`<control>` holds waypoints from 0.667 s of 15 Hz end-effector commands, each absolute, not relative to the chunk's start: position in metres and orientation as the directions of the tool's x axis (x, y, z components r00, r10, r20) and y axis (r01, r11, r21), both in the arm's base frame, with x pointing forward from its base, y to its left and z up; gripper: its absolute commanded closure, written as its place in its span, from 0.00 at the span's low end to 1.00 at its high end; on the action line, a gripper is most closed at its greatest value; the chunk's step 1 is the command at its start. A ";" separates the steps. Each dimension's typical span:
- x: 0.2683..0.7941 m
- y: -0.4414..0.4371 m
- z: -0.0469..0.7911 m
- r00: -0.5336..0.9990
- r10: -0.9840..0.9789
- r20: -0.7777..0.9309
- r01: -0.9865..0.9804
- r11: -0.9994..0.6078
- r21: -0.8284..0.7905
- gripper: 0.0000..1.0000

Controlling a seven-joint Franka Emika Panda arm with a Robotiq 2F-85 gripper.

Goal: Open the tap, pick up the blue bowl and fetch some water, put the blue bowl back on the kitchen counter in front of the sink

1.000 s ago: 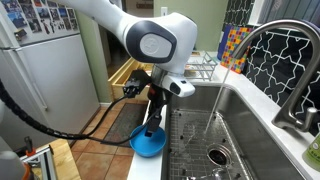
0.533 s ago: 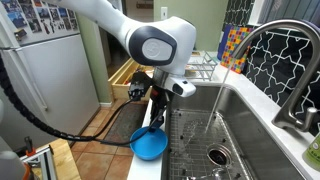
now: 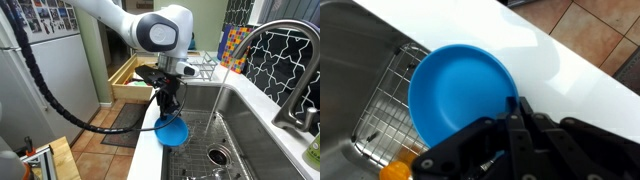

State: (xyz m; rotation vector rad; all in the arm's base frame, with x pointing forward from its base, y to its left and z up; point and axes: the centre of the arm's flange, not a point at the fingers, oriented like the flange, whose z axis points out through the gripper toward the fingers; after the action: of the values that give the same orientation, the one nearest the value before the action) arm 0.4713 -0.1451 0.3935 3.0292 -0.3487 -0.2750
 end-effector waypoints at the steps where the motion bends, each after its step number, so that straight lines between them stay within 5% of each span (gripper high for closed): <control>1: 0.520 -0.140 0.401 0.987 -0.048 -0.155 -0.025 -0.989 0.145 0.99; 5: 0.571 -0.124 0.408 0.978 0.156 -0.139 0.180 -0.966 0.185 0.99; 6: 0.539 -0.121 0.410 0.988 0.070 -0.138 0.092 -0.983 0.158 0.95; 10: 0.563 -0.116 0.406 0.981 0.131 -0.140 0.154 -0.973 0.172 0.95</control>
State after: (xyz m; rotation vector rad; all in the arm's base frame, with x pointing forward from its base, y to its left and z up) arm 0.5631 -0.1160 0.4058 2.9447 0.2138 -0.1902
